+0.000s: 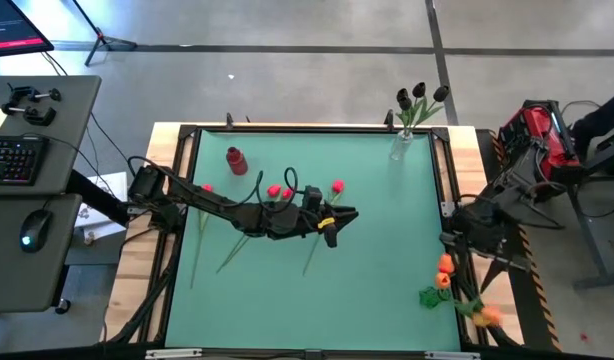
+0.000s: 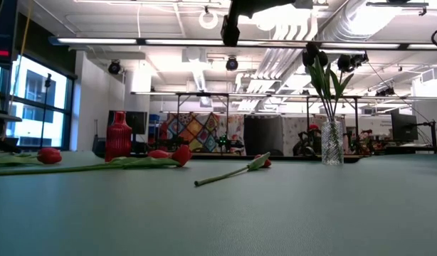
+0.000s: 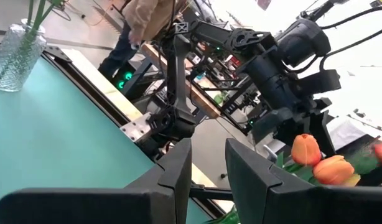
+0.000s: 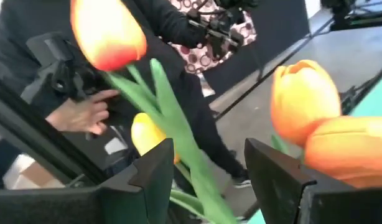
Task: Sort flowers into vase by color
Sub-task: Put the orange tulip into the green vase
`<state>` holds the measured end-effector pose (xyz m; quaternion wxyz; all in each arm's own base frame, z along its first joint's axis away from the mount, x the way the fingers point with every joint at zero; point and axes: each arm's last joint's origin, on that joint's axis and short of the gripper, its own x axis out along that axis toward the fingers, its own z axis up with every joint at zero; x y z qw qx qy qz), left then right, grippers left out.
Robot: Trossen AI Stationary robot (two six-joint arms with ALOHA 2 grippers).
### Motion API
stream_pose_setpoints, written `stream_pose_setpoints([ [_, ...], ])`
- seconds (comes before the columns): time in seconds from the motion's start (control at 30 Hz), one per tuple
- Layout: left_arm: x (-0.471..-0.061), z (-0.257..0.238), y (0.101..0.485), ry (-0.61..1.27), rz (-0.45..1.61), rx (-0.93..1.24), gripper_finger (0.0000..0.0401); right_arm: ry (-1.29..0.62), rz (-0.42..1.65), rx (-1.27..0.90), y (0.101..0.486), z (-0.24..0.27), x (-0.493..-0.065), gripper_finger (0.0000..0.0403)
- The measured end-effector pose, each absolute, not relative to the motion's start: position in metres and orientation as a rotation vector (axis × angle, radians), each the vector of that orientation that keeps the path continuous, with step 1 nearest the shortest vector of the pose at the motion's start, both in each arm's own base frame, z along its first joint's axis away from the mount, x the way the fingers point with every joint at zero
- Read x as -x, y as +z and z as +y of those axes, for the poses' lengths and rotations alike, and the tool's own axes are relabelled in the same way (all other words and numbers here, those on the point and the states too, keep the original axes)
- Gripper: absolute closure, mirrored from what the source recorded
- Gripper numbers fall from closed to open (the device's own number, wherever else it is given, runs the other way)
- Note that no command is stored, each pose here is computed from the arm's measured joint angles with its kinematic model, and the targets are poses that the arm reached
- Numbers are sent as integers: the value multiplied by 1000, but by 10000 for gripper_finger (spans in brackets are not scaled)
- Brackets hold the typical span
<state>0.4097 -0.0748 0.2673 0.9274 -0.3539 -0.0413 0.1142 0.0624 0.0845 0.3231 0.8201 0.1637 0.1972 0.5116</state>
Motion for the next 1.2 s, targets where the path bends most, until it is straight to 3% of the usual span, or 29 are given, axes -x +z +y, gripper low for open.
stream_pose_setpoints([
  [0.33, -410, -74, 267, 236, -85, 723, 317, 1223, 572, -520, 325, 81, -53, 219],
  [0.47, -410, -71, 267, 246, -89, 725, 317, 1241, 529, -584, 332, 78, -50, 219],
  [0.63, -411, -65, 269, 255, -107, 730, 317, 1280, 329, -684, 352, 70, -46, 219],
  [0.97, -418, -69, 309, 183, -233, 572, 323, 1128, -402, -753, 397, 40, -29, 219],
  [1.2, -425, -82, 367, 113, -205, 390, 331, 919, -407, -715, 393, 39, -36, 219],
])
